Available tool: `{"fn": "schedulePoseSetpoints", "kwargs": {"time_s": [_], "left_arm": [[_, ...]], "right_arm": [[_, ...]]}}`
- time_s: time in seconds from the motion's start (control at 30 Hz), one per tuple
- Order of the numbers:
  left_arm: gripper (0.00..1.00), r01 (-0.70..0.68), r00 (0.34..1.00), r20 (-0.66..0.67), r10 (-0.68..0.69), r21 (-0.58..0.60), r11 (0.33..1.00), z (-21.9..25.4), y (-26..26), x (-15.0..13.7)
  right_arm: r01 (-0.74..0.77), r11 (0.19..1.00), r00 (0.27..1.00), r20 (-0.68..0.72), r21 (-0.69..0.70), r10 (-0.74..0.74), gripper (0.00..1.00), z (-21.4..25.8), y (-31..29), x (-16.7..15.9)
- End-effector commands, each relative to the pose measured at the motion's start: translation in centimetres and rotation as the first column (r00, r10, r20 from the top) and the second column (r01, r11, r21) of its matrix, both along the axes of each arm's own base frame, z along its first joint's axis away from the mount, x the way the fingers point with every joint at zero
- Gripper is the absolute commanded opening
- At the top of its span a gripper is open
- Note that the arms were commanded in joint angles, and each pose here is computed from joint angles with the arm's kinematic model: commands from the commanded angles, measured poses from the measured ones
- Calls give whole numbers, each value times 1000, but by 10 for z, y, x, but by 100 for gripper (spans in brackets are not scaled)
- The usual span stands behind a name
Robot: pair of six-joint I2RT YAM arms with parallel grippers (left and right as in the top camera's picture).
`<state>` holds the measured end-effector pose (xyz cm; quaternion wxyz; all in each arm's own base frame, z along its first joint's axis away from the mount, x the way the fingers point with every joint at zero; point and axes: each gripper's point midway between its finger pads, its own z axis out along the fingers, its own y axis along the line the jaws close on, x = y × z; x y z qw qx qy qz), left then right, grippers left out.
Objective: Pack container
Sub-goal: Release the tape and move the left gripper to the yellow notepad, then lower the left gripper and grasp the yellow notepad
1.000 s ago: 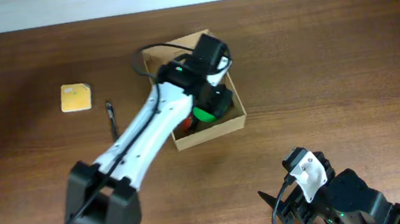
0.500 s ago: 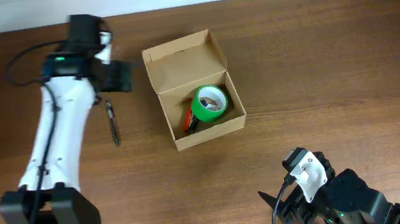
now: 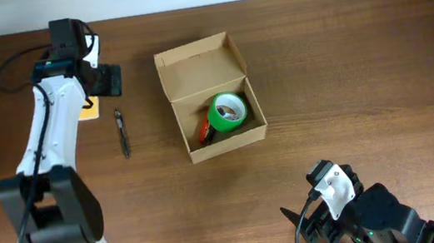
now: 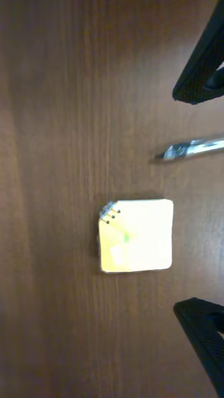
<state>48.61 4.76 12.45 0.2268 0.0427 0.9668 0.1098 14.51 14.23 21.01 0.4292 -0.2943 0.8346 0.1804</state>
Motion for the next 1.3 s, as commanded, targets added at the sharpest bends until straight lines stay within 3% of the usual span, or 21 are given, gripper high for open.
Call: {"fn": "schedulePoseSetpoints", "kwargs": {"time_s": [0.0, 0.53, 1.03, 1.27], "left_arm": [[99, 15, 1000, -27, -13, 59, 998, -17, 16, 8], [98, -52, 991, -120, 60, 69, 996, -93, 56, 13], [94, -123, 990, -87, 115, -90, 988, -98, 86, 10], [93, -100, 991, -105, 85, -140, 985, -100, 76, 7]], "right_arm": [[17, 1000, 1000, 1, 1, -17, 99, -1, -2, 2], [17, 1000, 1000, 1, 1, -17, 99, -1, -2, 2], [16, 1000, 1000, 1, 1, -16, 99, -1, -2, 2], [17, 1000, 1000, 1, 1, -17, 99, -1, -2, 2]]}}
